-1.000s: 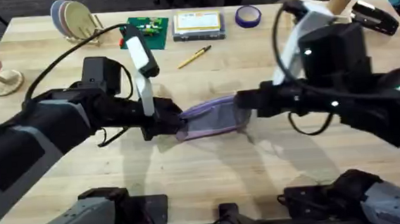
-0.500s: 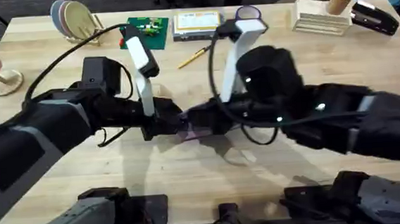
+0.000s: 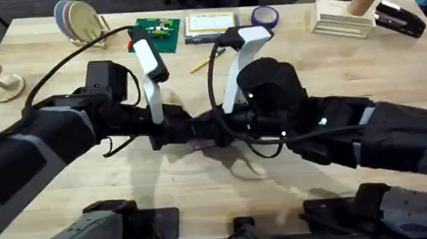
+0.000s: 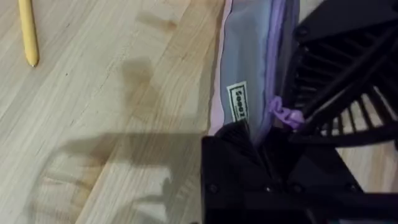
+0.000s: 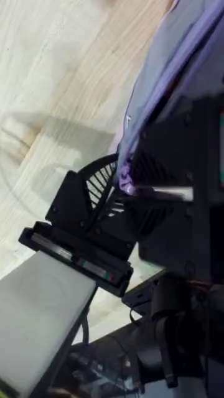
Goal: Unzip the bag, pick up the pens from the table one at a time and place them inside, then zip the bag closed.
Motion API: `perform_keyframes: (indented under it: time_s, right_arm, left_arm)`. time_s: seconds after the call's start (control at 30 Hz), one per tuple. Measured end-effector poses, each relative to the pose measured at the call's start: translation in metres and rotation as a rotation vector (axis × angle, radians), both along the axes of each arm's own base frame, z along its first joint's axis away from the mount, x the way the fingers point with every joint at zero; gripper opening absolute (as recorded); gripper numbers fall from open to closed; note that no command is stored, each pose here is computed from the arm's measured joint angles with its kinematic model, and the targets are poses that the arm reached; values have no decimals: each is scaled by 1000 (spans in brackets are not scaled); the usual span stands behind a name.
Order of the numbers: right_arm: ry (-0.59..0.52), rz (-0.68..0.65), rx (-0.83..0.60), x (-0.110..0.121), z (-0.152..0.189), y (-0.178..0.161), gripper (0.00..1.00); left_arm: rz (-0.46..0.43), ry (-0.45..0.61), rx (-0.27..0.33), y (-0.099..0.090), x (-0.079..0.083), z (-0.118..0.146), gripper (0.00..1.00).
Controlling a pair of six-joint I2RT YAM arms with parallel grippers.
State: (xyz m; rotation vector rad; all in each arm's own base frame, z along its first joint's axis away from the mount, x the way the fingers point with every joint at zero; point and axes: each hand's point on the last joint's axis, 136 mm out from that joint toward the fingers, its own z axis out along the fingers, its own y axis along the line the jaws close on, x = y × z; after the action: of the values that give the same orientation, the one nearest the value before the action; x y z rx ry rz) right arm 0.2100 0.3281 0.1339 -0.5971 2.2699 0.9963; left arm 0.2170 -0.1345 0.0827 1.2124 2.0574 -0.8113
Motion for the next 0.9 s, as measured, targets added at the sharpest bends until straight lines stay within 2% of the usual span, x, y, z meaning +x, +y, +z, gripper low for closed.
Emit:
perform_keyframes:
  time_s: [0.03,0.1,0.17,0.2,0.23,0.27,0.33,0.4,0.43,0.47,0.5,0.63,0.9]
  right_arm:
    - [3,-8,-6,2,1,-5,373]
    - [2,17,-10,-4,7,-9,592]
    - [-11,65,-30,-15,14,-14,886]
    - [-57,136,-126,-33,29,-38,997]
    - [-101,150,-170,-39,39,-52,997]
    - [-224,138,-174,-38,66,-68,998]
    - [-240,139,-178,-39,68,-71,998]
    - [-246,145,-195,-40,68,-74,998]
    - [-243,150,-207,-41,66,-76,998]
    - [-236,154,-220,-42,65,-77,998]
    - [-229,154,-236,-43,64,-81,998]
    - [-209,139,-279,-39,68,-93,997]
    - [-241,157,-379,-19,79,-106,997]
  left_arm:
    - [-2,1,-1,0,-1,0,42]
    - [-3,0,-1,-1,-1,0,42]
    - [-4,-1,-1,-1,0,0,42]
    - [-4,-1,-3,-1,0,0,42]
    - [-4,-3,-3,-1,0,0,42]
    - [-5,-5,-4,-1,0,1,164]
    - [-6,-7,-5,-1,0,1,348]
    - [-4,-6,-6,-2,1,1,652]
    - [-4,-5,-6,-2,1,1,771]
    - [-2,-3,-7,-2,1,1,875]
    - [-1,-3,-6,-2,1,1,938]
    - [-1,-3,-6,-2,1,1,987]
    - [-1,-3,-7,-2,1,1,992]
